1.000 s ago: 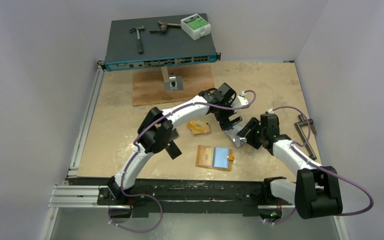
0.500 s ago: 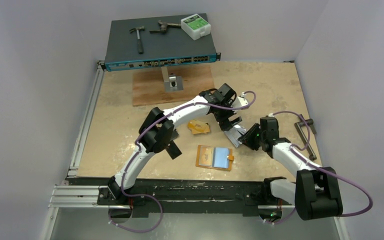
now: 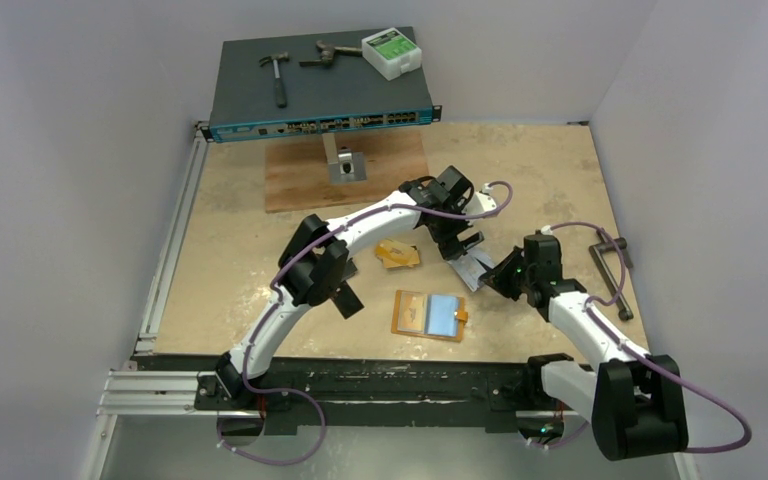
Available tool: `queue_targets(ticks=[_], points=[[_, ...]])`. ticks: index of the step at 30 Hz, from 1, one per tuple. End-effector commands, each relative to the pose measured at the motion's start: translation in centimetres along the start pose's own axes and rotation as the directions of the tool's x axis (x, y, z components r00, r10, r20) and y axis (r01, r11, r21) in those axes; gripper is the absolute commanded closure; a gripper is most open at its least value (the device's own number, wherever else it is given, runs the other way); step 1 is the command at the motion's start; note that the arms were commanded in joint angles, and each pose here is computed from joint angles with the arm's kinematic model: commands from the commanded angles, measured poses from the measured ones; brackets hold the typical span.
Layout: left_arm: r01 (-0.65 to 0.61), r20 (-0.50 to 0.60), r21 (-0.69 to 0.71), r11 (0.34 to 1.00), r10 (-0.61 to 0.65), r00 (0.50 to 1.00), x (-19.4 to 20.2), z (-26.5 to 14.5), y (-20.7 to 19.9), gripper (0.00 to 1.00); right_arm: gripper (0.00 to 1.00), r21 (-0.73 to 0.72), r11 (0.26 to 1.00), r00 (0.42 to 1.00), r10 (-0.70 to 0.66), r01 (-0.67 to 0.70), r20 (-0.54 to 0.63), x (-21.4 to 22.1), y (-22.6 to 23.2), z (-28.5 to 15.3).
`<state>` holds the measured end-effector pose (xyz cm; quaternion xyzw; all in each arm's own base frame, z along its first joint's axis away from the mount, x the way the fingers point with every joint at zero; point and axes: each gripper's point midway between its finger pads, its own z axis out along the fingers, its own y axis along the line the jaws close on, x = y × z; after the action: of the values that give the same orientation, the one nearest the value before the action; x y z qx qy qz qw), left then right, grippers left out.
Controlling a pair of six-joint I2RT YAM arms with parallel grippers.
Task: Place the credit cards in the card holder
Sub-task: Pick up the credit card from the center of the board.
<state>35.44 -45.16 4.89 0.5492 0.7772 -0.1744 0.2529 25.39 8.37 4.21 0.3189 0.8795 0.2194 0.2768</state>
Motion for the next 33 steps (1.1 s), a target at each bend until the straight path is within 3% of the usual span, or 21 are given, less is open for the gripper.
queue_targets(ticks=[1,10,17,21,28,30,33], points=[[-0.029,0.036,-0.026,0.999,0.03,0.999,-1.8,-1.1,0.5,0.07,0.97,0.057,0.998,1.0,0.006,-0.006,0.008,0.0,-1.2,-0.2],[-0.013,0.049,-0.017,1.0,0.014,0.999,-2.3,-2.9,0.7,0.07,0.96,-0.005,1.0,1.0,-0.013,0.013,0.015,-0.3,0.4,-1.7],[0.025,0.122,0.2,0.979,-0.05,0.991,-3.0,-8.6,-1.4,0.01,1.0,-0.122,0.99,0.997,-0.071,0.075,0.036,-1.4,3.4,-2.4],[-0.07,0.151,0.267,0.961,0.03,0.988,-1.4,-10.6,-2.6,0.0,1.0,-0.186,0.979,0.996,-0.076,0.082,0.043,-2.3,5.5,-2.6],[-0.322,0.212,0.195,0.926,0.281,0.936,1.1,-13.5,-2.9,0.0,1.0,-0.324,0.939,0.993,-0.101,0.113,0.054,-3.5,8.9,-3.7],[-0.336,0.215,0.204,0.919,0.292,0.932,1.2,-14.4,-2.7,0.0,1.0,-0.384,0.913,0.99,-0.125,0.139,0.061,-3.6,9.9,-4.3],[-0.265,0.25,0.287,0.921,0.195,0.948,0.0,-15.9,-2.6,0.0,1.0,-0.455,0.865,0.978,-0.193,0.21,0.085,-3.6,11.3,-5.4]])
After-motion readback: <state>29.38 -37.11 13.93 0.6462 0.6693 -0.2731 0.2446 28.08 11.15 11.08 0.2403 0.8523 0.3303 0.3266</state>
